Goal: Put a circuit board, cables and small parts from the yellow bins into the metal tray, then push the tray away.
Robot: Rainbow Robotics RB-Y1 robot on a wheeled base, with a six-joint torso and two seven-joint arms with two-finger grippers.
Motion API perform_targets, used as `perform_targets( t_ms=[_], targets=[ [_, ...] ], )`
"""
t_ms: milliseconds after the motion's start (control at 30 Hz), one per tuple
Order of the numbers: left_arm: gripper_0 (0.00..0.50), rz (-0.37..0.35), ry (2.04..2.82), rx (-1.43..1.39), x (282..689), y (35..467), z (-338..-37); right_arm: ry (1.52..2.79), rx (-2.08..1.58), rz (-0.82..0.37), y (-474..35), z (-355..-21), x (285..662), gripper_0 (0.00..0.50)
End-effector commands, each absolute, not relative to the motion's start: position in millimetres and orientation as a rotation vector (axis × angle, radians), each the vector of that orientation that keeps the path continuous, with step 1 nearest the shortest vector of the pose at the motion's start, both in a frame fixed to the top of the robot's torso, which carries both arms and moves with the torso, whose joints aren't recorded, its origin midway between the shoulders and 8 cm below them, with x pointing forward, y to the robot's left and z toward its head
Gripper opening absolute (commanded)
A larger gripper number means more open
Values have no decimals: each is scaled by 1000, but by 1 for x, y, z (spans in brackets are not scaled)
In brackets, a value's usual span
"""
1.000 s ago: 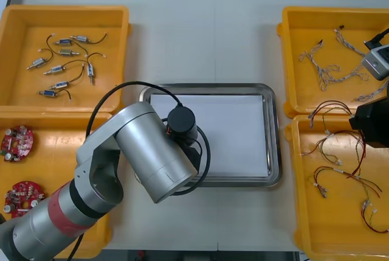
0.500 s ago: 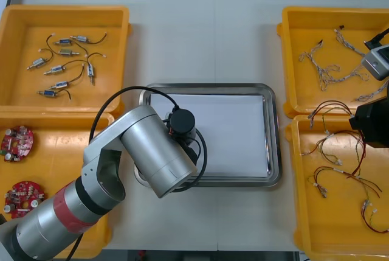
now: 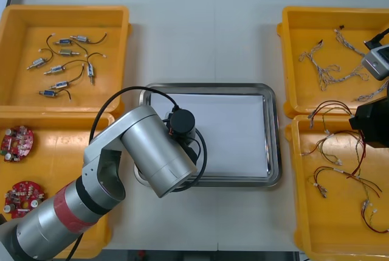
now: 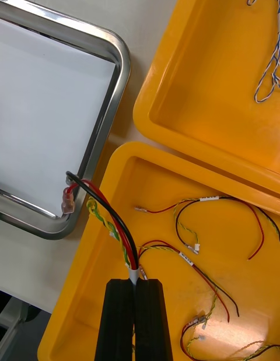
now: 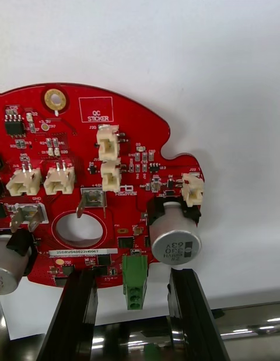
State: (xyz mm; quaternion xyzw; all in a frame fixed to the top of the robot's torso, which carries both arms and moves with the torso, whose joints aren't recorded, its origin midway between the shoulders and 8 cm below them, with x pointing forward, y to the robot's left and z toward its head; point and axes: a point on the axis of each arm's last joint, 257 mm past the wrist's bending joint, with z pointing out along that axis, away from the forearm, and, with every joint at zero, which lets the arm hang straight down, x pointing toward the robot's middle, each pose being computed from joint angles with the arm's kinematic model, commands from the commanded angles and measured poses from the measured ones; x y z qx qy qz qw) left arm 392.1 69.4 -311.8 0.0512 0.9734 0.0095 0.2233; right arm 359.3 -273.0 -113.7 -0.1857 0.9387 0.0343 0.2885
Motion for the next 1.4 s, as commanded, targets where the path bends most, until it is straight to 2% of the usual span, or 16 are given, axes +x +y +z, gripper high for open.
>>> perform_targets(
  t_ms=[33, 167, 367, 433, 467, 500, 533, 633, 800, 833, 900, 1133, 1400],
  targets=[
    [360, -28, 2679, 165, 383, 52, -298, 2517, -504, 50, -277, -113, 353, 0],
    [359, -51, 2690, 157, 378, 53, -281, 2517, -504, 50, -277, -113, 353, 0],
    [382, -110, 2676, 152, 373, 53, -252, 2517, -504, 50, -277, -113, 353, 0],
    [403, -131, 2667, 146, 373, 55, -241, 2517, -504, 50, -277, -113, 353, 0],
    [423, -147, 2658, 142, 372, 56, -232, 2517, -504, 50, -277, -113, 353, 0],
    [467, -162, 2650, 142, 372, 58, -225, 2517, -504, 50, -277, -113, 353, 0],
    [475, -174, 2643, 142, 372, 59, -221, 2517, -504, 50, -277, -113, 353, 0],
    [491, -226, 2598, 140, 377, 66, -199, 2517, -504, 50, -277, -113, 353, 0],
    [500, -258, 2537, 118, 386, 85, -172, 2517, -504, 50, -277, -113, 353, 0],
    [500, -258, 2523, 110, 389, 92, -166, 2563, -515, 72, -274, -130, 344, 0],
    [500, -267, 2502, 103, 392, 100, -156, 2569, -516, 80, -273, -133, 343, 0],
    [500, -243, 2440, 81, 403, 145, -124, 2587, -640, 72, -258, -143, 335, 0],
    [500, -105, 2411, 139, 411, 222, -95, 2565, -830, 67, -226, -151, 329, 0]
  ],
)
